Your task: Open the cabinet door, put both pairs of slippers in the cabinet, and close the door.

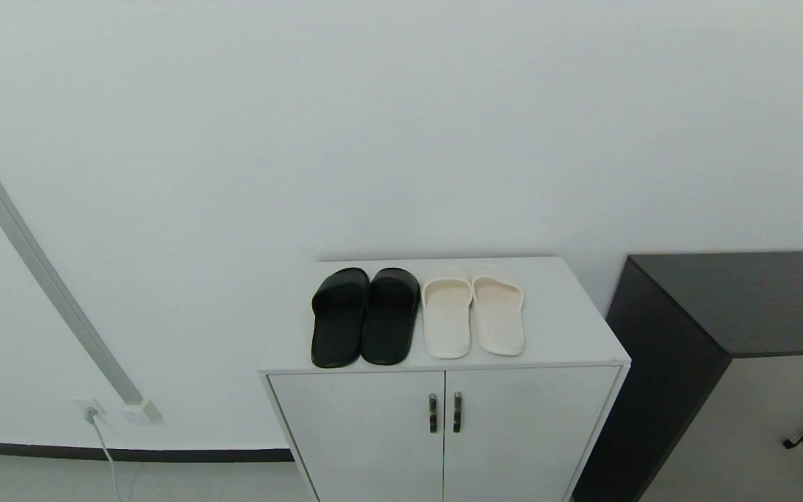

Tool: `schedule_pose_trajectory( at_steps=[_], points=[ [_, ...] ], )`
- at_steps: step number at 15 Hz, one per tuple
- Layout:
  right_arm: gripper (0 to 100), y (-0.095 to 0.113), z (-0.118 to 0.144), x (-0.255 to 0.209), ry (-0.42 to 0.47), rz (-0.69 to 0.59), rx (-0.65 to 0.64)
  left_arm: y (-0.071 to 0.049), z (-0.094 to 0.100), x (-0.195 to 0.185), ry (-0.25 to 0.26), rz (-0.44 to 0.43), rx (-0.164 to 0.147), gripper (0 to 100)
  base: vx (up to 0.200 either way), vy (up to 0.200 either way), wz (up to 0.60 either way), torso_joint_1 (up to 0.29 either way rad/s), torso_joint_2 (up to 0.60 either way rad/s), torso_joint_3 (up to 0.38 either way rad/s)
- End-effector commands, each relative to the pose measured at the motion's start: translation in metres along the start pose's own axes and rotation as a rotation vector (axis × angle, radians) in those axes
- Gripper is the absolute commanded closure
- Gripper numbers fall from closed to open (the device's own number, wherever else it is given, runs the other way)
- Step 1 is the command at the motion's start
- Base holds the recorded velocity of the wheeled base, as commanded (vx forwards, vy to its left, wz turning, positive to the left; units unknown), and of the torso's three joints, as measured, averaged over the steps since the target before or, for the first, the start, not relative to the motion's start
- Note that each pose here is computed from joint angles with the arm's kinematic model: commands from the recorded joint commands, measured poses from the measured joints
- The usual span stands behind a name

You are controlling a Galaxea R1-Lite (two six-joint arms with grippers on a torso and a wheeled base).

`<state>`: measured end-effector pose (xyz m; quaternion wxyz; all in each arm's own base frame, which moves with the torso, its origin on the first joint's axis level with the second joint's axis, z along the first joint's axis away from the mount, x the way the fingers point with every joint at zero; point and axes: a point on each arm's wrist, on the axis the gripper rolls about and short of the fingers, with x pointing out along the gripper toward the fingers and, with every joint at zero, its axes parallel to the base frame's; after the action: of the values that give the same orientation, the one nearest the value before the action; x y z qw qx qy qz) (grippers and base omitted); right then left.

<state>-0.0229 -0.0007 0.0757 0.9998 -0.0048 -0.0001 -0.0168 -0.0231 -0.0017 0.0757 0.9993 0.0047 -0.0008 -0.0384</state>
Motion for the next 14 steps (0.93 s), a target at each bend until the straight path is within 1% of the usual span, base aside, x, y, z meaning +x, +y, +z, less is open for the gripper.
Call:
schedule_pose_trajectory(
  at_steps=[1,5,6,7,8,9,10,11,12,13,14],
  points=[
    [0,0.0,0.0,0.0,0.0,0.0,0.003,0.0,0.0,0.0,0.001,0.0,0.0,100,0.0,0.0,0.0,0.0,0.0,0.0],
    [0,0.0,0.001,0.0,-0.007,-0.005,0.019,0.0,0.0,0.0,0.001,0.0,0.0,100,0.0,0.0,0.0,0.0,0.0,0.0],
    [0,0.0,0.009,-0.002,-0.052,-0.001,0.028,0.0,0.0,0.0,0.001,0.0,0.0,100,0.0,0.0,0.0,0.0,0.0,0.0],
    [0,-0.001,0.053,-0.01,-0.151,0.017,0.094,0.0,0.0,0.0,0.001,0.0,0.0,100,0.0,0.0,0.0,0.0,0.0,0.0],
    [0,-0.002,0.063,-0.009,-0.121,0.025,0.112,0.0,0.0,0.0,0.001,0.0,0.0,100,0.0,0.0,0.0,0.0,0.0,0.0],
    [0,0.0,0.063,0.004,0.028,0.048,0.072,0.0,0.0,0.0,0.001,0.0,0.0,100,0.0,0.0,0.0,0.0,0.0,0.0],
    [0,0.001,0.059,0.012,0.095,0.091,0.043,0.0,0.0,0.0,0.001,0.0,0.0,100,0.0,0.0,0.0,0.0,0.0,0.0],
    [0,0.002,0.058,0.017,0.14,0.116,0.044,0.0,0.0,0.0,0.001,0.0,0.0,100,0.0,0.0,0.0,0.0,0.0,0.0],
    [0,0.003,0.06,0.034,0.24,0.139,0.047,0.0,0.0,0.0,0.001,-0.001,0.0,100,0.0,0.0,0.0,0.0,0.0,0.0],
    [0,0.004,0.064,0.043,0.257,0.145,0.047,0.0,0.0,0.0,0.001,-0.001,0.001,100,0.0,0.0,0.0,0.0,0.0,0.0],
    [0,0.007,0.072,0.064,0.27,0.185,0.048,0.0,0.0,0.0,0.001,-0.001,0.001,100,0.0,0.0,0.0,0.0,0.0,0.0]
  ],
)
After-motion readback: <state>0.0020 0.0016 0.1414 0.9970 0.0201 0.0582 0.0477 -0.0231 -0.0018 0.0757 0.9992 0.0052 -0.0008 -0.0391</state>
